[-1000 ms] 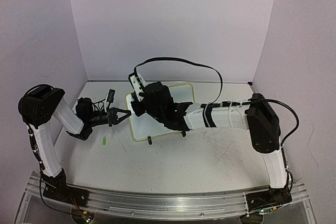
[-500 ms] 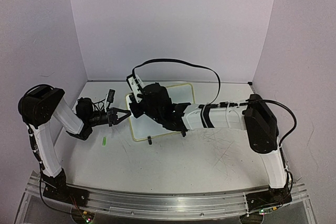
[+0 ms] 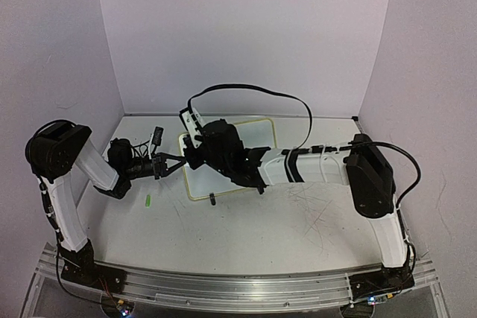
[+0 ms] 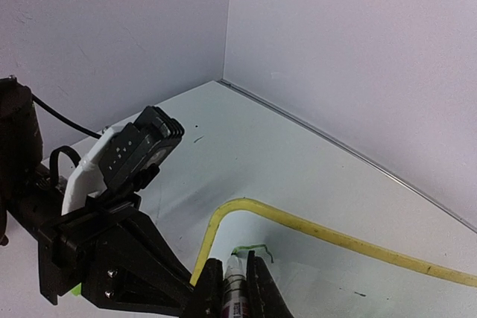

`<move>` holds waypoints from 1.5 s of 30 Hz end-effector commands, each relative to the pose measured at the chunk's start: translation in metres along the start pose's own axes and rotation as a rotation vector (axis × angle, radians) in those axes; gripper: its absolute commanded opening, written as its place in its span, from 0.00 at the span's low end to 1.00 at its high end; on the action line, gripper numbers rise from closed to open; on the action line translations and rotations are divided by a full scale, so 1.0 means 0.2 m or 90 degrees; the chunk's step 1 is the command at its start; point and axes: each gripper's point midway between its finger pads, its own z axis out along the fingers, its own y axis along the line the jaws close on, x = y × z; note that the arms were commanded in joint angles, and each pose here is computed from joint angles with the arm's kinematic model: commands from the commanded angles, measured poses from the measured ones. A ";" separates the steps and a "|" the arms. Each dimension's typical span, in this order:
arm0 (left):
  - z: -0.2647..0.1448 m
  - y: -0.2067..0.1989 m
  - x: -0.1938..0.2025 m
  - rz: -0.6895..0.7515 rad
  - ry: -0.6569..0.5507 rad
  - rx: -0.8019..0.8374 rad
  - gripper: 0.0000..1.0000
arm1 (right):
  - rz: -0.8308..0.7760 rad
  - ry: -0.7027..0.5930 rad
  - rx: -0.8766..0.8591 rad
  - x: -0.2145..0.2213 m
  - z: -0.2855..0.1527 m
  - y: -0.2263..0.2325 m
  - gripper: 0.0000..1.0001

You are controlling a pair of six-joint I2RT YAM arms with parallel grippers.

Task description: Write a sentence on the whiteboard

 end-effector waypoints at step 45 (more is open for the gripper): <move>0.01 -0.04 -0.05 0.038 -0.007 0.010 0.00 | 0.019 0.036 0.049 0.13 -0.12 -0.08 0.00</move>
